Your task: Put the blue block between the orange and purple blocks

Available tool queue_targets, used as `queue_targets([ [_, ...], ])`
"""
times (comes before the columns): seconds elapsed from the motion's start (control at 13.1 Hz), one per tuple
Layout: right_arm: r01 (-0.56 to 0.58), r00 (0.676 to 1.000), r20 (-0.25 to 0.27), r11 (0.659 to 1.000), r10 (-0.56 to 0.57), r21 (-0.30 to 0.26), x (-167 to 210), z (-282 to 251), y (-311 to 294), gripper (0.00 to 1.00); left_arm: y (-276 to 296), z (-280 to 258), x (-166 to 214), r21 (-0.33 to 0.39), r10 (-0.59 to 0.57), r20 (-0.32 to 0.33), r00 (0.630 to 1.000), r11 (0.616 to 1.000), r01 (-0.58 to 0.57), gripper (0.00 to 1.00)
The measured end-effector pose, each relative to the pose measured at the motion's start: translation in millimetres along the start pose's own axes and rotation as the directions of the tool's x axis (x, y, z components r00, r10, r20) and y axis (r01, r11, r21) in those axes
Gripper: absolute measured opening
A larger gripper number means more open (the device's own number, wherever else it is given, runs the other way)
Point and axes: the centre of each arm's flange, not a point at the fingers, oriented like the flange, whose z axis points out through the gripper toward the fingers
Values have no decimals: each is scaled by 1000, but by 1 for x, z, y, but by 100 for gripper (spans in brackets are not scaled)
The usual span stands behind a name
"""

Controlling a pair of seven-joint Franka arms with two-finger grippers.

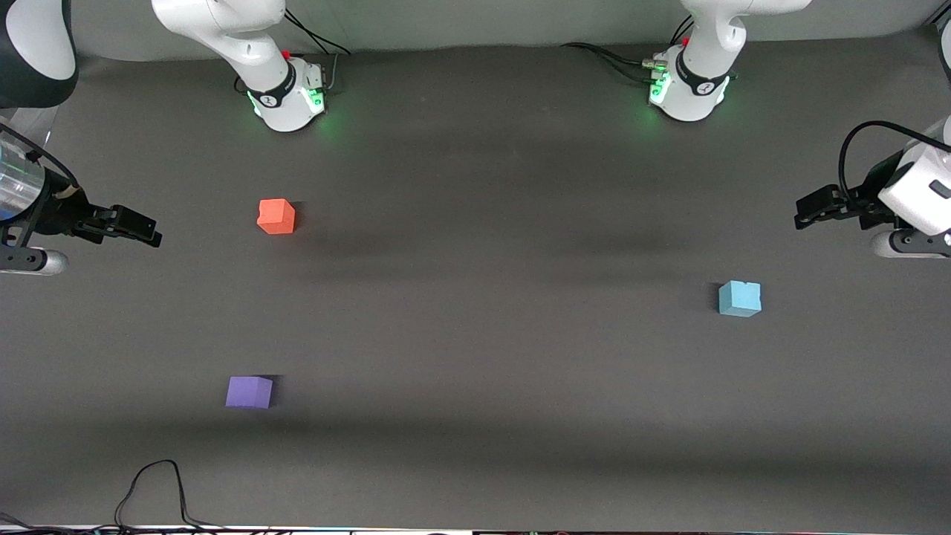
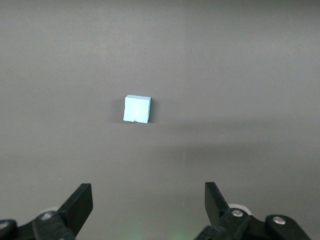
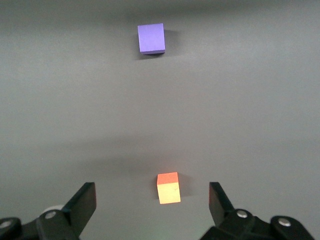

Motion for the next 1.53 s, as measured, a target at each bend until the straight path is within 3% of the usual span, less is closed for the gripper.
queue_targets([
  [1.15, -1, 1000, 1, 1000, 1, 0, 0, 0, 1, 100, -22, 9, -8, 31, 62, 34, 997, 998, -63, 100],
  [1.53, -1, 1000, 1, 1000, 1, 0, 0, 0, 1, 100, -34, 57, 0, 42, 168, 18, 986, 985, -168, 100],
])
